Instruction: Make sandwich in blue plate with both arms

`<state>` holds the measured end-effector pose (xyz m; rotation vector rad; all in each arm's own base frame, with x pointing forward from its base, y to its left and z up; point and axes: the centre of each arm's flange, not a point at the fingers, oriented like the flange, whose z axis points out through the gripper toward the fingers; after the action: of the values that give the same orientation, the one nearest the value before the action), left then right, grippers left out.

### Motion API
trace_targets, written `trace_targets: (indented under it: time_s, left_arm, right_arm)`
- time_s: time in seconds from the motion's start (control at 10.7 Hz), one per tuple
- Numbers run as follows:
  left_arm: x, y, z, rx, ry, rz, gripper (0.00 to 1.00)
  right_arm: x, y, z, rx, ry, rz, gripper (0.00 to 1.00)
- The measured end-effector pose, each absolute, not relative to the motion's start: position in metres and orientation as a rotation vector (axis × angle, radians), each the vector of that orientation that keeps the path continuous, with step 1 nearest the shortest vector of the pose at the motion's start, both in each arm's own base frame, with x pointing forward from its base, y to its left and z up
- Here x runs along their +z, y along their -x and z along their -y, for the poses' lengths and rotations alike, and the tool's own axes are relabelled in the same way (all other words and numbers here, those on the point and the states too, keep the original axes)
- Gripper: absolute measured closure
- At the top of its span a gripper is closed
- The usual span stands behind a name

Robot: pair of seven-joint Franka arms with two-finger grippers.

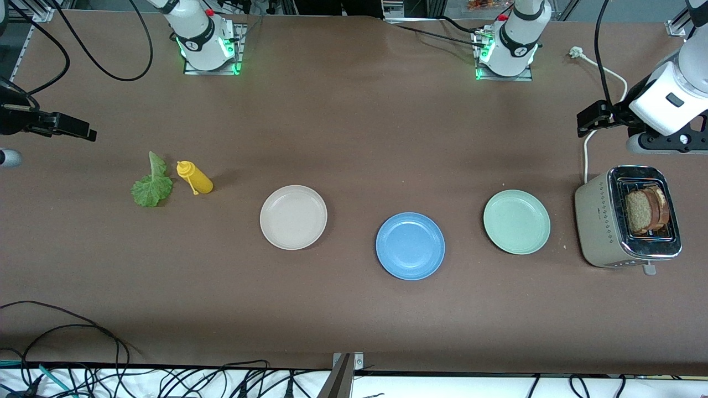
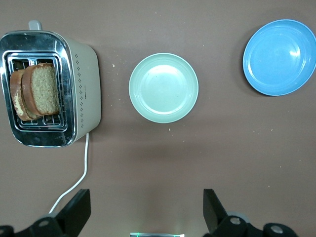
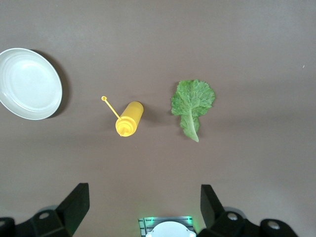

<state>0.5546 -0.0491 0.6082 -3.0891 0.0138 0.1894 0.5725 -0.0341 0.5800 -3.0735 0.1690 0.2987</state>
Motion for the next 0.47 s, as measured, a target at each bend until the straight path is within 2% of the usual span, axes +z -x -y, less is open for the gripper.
trace_targets:
  time_s: [0.47]
  left_arm:
    - [0.6082,-0.5545,0.0505,0.189,3.089,-0.018,0.00]
  right_arm:
    - [0.5800,-0.5722,0.0376,0.299,3.073,-0.172,0.00]
